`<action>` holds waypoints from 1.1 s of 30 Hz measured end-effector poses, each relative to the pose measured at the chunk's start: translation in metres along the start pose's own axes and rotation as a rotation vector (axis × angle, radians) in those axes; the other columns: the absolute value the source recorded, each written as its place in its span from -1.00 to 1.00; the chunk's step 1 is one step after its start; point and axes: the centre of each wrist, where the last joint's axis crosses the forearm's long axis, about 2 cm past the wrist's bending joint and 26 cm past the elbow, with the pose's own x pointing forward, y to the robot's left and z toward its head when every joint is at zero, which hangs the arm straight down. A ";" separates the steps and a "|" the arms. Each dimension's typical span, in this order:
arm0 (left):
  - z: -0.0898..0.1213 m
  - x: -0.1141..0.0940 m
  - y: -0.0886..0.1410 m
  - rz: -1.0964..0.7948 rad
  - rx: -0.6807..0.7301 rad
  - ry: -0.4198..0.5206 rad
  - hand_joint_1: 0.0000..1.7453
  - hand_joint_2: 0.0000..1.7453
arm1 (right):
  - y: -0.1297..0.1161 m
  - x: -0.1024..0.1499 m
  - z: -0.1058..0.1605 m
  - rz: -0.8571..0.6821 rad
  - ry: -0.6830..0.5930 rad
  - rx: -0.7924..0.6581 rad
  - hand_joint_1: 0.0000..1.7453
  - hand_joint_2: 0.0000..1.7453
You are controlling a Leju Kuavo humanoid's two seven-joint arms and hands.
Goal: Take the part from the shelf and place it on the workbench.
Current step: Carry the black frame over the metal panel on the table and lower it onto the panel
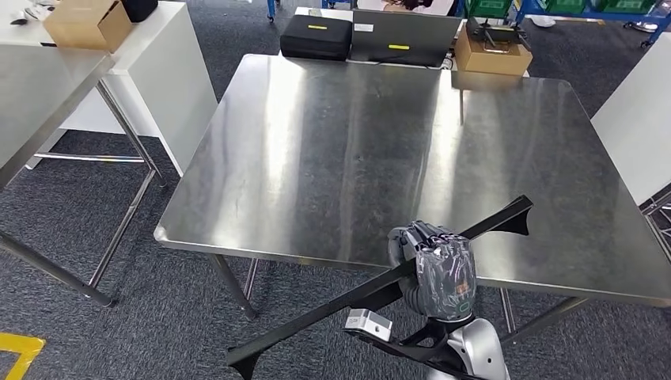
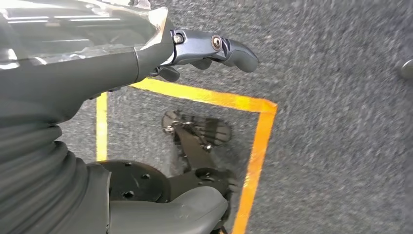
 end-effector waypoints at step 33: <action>-0.002 0.003 -0.003 0.001 -0.009 0.022 -1.00 1.00 | 0.001 0.000 -0.007 -0.002 -0.023 0.011 1.00 1.00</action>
